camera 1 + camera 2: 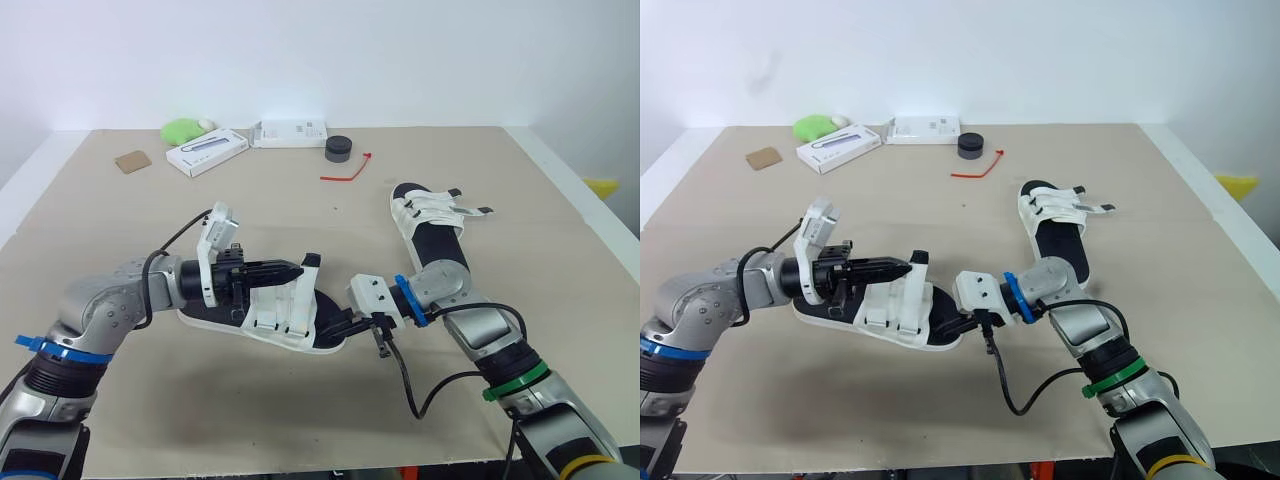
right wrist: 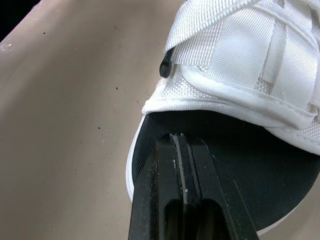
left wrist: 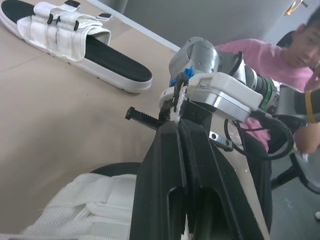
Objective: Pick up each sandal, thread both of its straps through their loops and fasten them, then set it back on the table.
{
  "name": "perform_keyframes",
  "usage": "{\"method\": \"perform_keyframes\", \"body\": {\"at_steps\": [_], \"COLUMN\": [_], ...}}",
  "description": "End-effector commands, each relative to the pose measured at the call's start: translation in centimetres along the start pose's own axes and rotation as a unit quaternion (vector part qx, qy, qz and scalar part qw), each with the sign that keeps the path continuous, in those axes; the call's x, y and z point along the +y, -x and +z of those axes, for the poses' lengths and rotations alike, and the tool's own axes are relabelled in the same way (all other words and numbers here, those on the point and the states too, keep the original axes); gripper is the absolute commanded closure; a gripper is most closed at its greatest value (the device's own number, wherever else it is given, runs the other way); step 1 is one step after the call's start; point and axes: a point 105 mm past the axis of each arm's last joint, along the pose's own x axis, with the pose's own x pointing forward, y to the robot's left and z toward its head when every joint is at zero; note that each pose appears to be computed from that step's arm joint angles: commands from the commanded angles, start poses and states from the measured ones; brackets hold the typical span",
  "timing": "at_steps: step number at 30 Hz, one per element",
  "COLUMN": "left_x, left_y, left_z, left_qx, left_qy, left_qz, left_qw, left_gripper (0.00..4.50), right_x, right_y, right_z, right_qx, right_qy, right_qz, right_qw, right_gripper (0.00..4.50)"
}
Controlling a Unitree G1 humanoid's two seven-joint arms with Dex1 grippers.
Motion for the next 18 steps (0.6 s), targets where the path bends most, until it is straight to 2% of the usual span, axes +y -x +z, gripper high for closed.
{"method": "perform_keyframes", "body": {"at_steps": [1, 5, 11, 18], "left_x": [0.6, 1.6, 2.4, 3.2], "left_y": [0.4, 0.4, -0.2, 0.0], "left_z": [0.9, 0.3, -1.5, -2.6], "left_qx": [-0.006, -0.007, 0.035, 0.056], "left_qy": [-0.021, 0.015, 0.014, 0.028], "left_qz": [0.022, 0.034, 0.044, 0.058], "left_qw": [1.000, 0.999, 0.998, 0.996], "left_gripper": [4.43, 4.43, 4.43, 4.43], "right_x": [0.3, 0.3, 0.4, 0.6], "right_y": [-0.2, -0.2, -0.1, -0.1], "right_z": [-0.2, -0.2, -0.2, -0.2], "right_qx": [0.007, 0.007, 0.006, 0.007], "right_qy": [0.000, 0.000, 0.000, -0.001], "right_qz": [0.004, 0.004, 0.001, -0.001], "right_qw": [1.000, 1.000, 1.000, 1.000], "right_gripper": [4.50, 4.50, 4.50, 4.50]}}
